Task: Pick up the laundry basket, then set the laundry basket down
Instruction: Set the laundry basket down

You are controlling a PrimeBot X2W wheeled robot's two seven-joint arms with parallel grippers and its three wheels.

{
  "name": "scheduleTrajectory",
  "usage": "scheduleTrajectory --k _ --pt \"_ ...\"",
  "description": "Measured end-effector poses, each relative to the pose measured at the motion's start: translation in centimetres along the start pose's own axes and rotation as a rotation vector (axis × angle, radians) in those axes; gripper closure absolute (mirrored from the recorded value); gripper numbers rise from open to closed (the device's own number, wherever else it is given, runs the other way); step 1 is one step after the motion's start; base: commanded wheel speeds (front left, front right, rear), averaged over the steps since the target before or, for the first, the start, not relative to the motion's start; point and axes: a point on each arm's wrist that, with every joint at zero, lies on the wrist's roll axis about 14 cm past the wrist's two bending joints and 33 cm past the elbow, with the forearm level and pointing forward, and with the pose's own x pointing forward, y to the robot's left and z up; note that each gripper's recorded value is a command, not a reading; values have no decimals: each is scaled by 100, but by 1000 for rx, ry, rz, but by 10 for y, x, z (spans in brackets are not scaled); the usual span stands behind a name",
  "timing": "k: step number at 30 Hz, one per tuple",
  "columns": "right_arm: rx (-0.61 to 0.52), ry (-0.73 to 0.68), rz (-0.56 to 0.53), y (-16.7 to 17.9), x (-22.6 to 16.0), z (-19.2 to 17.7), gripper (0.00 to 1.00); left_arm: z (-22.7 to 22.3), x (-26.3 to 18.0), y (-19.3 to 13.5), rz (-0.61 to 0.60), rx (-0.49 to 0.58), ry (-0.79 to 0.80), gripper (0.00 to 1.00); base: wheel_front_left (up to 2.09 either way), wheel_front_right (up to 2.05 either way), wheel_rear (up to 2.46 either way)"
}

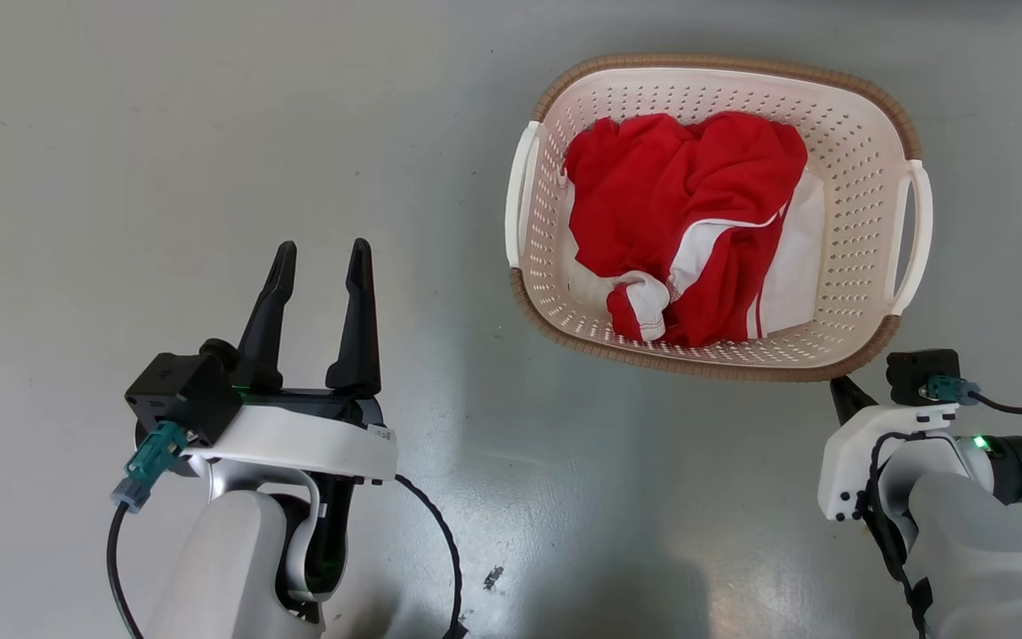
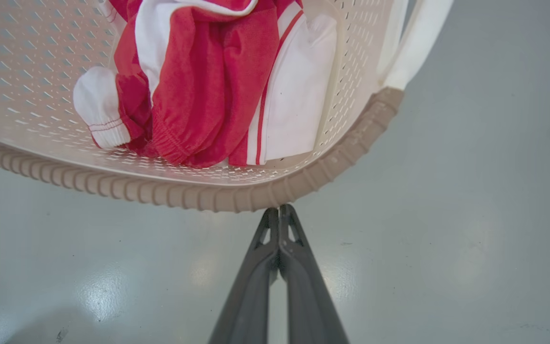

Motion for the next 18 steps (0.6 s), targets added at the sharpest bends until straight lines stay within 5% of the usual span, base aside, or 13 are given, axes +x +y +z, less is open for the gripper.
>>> scheduleTrajectory --k 18 --pt "34 -42 -25 5 -51 -9 100 17 -8 -16 -33 -36 -26 0 0 0 0"
